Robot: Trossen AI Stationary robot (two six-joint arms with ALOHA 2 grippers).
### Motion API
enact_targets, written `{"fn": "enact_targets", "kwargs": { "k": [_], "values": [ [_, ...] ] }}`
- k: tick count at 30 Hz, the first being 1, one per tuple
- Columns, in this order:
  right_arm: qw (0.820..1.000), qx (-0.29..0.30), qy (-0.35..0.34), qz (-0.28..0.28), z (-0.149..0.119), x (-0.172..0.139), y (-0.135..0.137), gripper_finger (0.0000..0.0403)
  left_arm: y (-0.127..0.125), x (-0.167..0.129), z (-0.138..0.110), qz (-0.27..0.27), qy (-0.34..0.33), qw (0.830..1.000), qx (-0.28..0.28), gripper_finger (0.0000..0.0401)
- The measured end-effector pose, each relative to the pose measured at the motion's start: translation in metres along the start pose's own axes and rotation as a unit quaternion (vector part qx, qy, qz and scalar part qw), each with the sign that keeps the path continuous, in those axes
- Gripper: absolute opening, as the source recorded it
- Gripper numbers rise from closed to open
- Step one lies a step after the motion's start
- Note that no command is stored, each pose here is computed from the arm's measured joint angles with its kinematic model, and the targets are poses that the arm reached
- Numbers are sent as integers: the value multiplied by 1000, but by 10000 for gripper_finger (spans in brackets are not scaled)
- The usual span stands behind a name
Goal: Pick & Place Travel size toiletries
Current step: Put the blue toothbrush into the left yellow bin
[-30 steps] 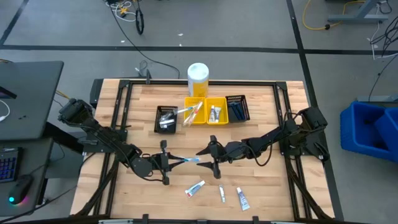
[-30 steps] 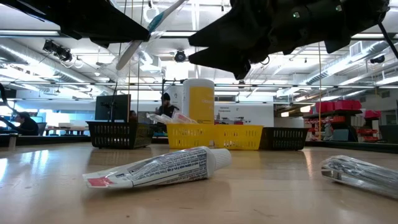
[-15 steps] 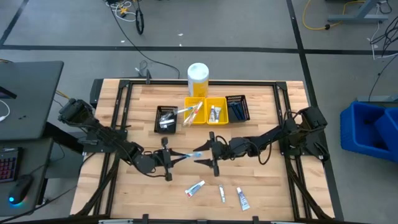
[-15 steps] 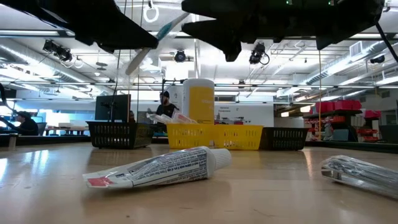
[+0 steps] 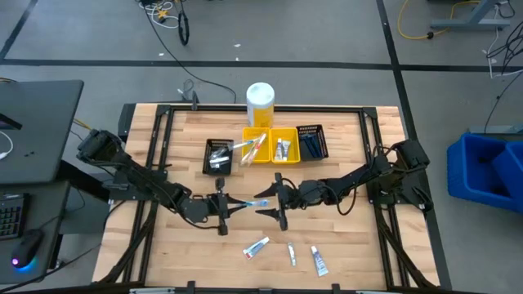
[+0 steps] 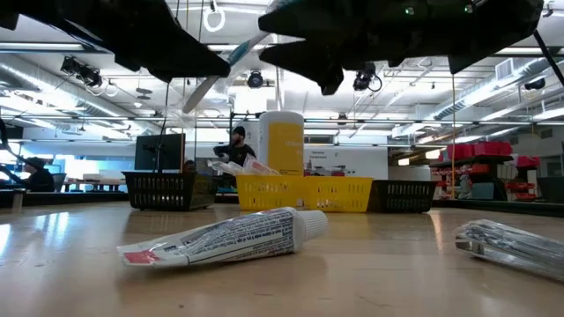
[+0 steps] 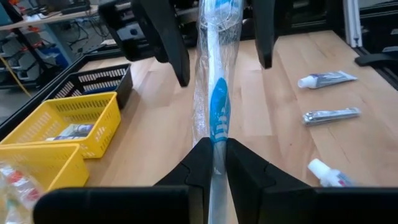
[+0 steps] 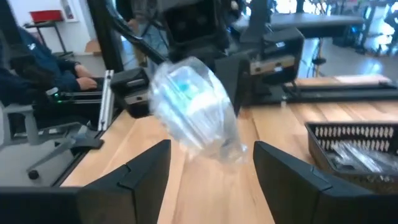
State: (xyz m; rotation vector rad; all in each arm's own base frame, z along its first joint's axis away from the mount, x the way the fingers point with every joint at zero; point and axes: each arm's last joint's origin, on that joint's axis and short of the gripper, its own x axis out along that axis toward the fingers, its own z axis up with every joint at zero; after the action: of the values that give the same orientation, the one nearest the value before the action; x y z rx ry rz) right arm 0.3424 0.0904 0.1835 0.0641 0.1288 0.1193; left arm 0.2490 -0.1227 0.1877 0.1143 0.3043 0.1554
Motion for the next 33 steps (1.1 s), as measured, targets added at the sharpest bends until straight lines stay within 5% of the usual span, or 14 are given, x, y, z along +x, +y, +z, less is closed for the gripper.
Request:
{"fn": "enact_targets", "kwargs": {
  "k": [5,22,33],
  "values": [
    [999,-13,-49,2,10,0,0,221,4,3,1,6,0,1000,-4,45],
    [999,-18,-37,32,8,0,0,108,4,4,2,-12,-4,1000,-8,45],
    [998,-36,-37,33,8,0,0,71,4,5,2,-37,-2,999,-34,46]
  ]
}}
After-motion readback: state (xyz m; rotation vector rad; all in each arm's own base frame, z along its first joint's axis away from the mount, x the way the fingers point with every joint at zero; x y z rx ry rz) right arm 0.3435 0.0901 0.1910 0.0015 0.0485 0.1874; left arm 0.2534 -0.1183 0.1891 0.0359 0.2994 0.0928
